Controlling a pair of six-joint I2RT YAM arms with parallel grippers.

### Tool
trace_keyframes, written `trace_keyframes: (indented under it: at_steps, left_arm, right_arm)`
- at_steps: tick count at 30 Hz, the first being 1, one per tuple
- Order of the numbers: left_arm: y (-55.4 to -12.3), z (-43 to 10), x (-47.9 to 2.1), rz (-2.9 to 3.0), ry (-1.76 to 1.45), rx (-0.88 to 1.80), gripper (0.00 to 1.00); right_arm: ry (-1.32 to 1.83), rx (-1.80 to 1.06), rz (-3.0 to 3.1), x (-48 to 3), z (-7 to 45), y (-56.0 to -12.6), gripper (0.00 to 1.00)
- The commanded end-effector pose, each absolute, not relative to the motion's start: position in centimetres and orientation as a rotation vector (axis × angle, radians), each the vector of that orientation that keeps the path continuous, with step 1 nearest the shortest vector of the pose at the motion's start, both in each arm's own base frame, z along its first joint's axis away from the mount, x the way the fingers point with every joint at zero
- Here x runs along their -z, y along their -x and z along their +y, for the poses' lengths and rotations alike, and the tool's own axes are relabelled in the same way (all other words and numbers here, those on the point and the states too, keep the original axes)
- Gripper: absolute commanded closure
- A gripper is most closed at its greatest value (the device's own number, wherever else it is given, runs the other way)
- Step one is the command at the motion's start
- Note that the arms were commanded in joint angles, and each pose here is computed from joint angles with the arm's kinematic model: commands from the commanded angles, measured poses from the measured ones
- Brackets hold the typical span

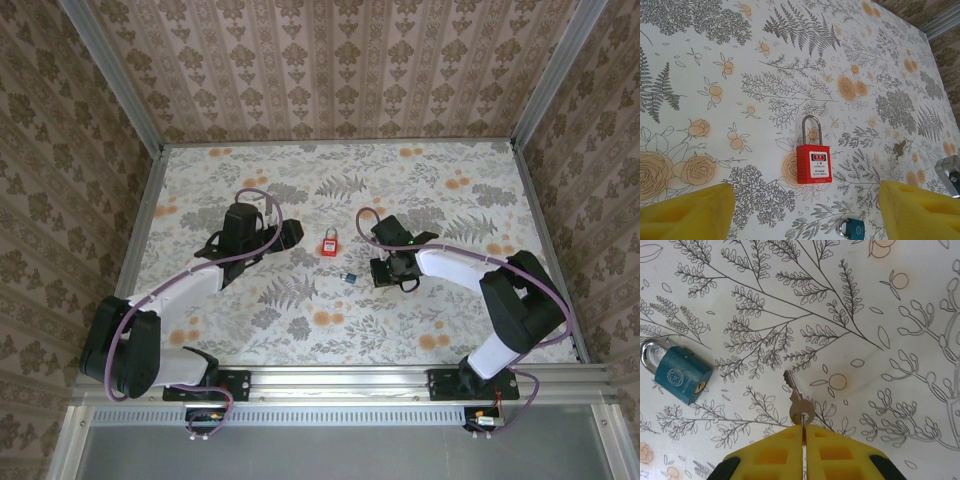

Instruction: Unlock with the key

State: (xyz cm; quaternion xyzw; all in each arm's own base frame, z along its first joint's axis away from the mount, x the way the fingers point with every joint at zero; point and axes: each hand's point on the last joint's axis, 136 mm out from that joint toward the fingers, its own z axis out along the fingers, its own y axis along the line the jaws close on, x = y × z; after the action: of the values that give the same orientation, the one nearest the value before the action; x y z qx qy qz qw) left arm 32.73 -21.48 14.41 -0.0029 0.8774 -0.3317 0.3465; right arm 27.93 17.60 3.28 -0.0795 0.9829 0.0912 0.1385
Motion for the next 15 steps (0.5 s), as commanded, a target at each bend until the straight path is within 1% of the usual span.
trace_keyframes:
  at_steps: [1, 6, 10, 11, 15]
  left_arm:
    - [-32.8, -22.4, -16.5, 2.200, -0.070, 0.904, 0.24]
    - [-32.4, -24.1, -17.1, 2.169, -0.166, 0.969, 0.26]
    - [-31.3, -26.5, -17.4, 2.136, -0.290, 1.058, 0.29]
    - [-30.9, -27.2, -17.6, 2.125, -0.328, 1.081, 0.31]
    - [-29.4, -29.4, -17.9, 2.075, -0.454, 1.113, 0.35]
  right_arm:
    - [0.273, -0.216, 2.786, -6.0, 17.5, -28.5, 0.89]
    - [0.314, -0.213, 2.752, -8.2, 17.7, -28.2, 0.89]
    - [0.356, -0.232, 2.720, -10.2, 18.3, -27.9, 0.89]
    - [0.366, -0.241, 2.711, -10.8, 18.5, -27.9, 0.89]
    - [0.399, -0.273, 2.680, -13.1, 19.2, -27.5, 0.89]
